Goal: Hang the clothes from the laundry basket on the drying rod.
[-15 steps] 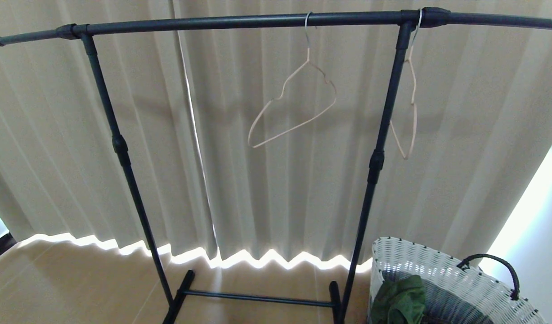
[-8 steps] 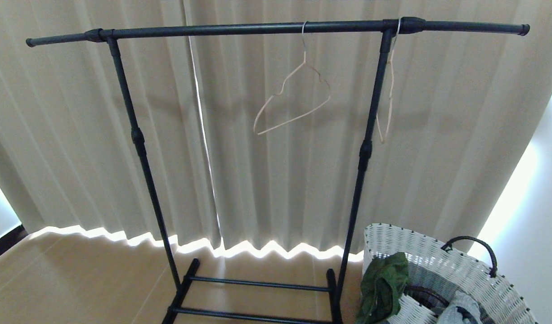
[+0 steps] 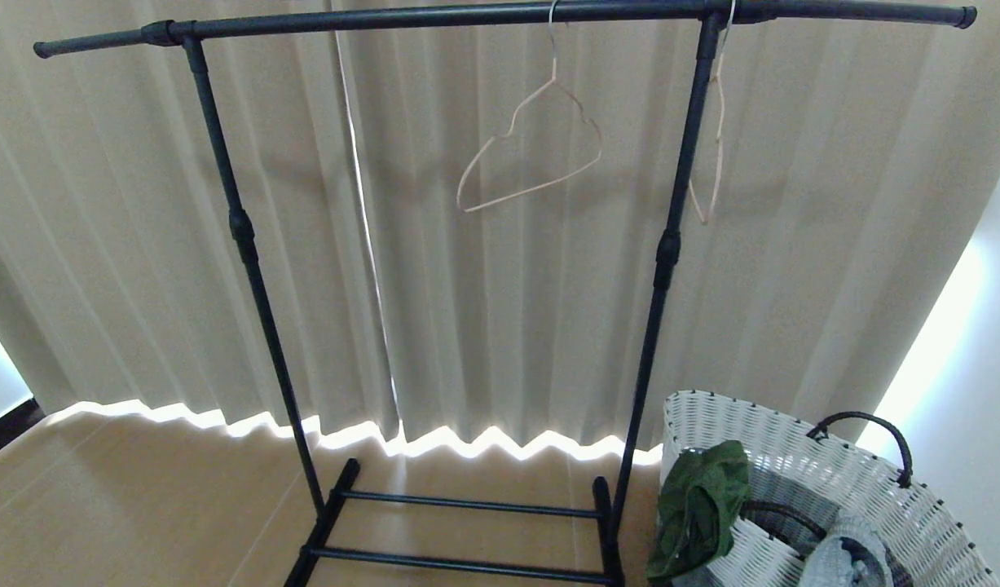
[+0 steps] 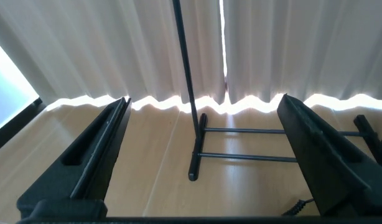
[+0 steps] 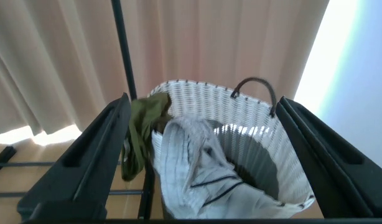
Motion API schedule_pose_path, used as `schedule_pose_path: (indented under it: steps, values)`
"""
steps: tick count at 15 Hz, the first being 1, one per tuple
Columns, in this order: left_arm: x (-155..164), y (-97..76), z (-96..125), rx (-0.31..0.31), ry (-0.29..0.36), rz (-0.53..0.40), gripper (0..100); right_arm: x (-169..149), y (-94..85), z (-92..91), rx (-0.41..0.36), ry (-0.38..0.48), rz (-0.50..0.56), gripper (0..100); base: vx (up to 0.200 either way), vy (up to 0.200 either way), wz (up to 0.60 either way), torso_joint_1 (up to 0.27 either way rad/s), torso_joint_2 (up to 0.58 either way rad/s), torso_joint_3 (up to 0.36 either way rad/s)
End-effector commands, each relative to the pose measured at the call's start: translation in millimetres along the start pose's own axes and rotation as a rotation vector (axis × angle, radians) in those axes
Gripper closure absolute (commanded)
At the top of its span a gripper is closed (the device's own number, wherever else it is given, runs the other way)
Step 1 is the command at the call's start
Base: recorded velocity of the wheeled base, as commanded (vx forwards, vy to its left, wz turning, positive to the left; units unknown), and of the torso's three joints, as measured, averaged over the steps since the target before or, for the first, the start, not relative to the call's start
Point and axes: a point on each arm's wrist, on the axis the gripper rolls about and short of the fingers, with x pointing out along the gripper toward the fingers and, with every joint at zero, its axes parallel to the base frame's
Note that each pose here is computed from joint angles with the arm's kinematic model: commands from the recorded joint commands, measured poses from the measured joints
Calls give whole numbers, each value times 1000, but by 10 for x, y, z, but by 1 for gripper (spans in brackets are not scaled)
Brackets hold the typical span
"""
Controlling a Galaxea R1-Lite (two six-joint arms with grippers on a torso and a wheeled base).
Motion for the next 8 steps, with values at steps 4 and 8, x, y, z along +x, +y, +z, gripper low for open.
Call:
schedule_pose_path:
  steps: [4,8]
  values:
    - [0,-1,0,1,-1,-2,0,1,1,2,-3,0,2,0,0,0,0,-50,139,77]
    - [1,-1,1,1,0,-3,0,1,0,4,-1,-2,0,0,0,0,0,0,0,0]
